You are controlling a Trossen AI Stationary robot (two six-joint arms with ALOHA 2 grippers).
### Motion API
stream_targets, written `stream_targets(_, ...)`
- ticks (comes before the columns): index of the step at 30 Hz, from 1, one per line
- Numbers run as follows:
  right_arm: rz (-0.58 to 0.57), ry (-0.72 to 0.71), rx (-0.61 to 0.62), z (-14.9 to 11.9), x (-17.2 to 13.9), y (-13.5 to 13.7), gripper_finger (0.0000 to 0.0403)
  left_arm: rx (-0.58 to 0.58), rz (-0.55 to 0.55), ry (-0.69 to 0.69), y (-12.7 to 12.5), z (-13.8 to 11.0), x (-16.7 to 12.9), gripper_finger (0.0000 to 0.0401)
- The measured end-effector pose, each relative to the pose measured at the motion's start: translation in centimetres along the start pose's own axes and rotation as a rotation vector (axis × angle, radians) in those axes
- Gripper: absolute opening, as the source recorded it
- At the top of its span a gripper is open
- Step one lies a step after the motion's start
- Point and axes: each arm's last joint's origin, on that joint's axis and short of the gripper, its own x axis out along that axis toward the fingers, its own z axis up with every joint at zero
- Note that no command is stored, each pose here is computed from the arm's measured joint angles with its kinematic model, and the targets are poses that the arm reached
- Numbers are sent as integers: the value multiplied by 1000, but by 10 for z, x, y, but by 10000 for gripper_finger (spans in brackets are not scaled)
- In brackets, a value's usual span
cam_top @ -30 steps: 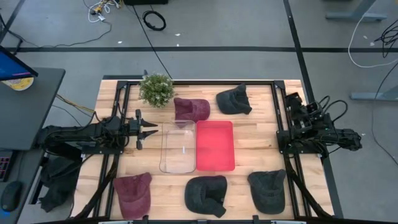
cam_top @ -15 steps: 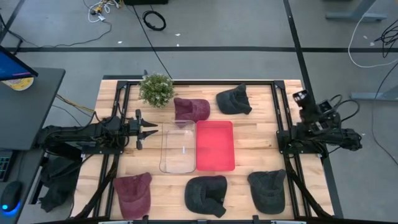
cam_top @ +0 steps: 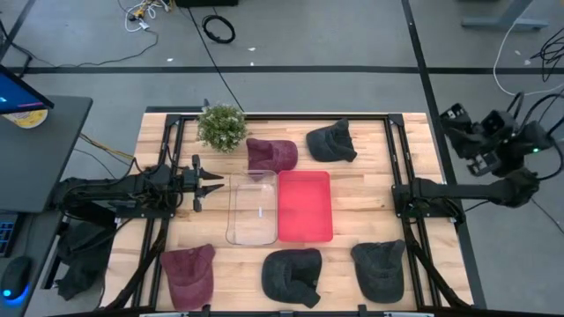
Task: Pick & Place hat
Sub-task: Put the bottom right black cap into the red bin
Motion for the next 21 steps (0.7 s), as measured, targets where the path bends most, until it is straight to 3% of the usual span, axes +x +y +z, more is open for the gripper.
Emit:
stream_targets(7,36,60,22,-5,15,-1,142,0,0,0,0,0,0,115)
stream_targets(18,559,273,31,-6,62,13,142,0,0,0,0,0,0,115)
stream_targets(21,642,322,32,-10,72,13,142,0,0,0,0,0,0,115)
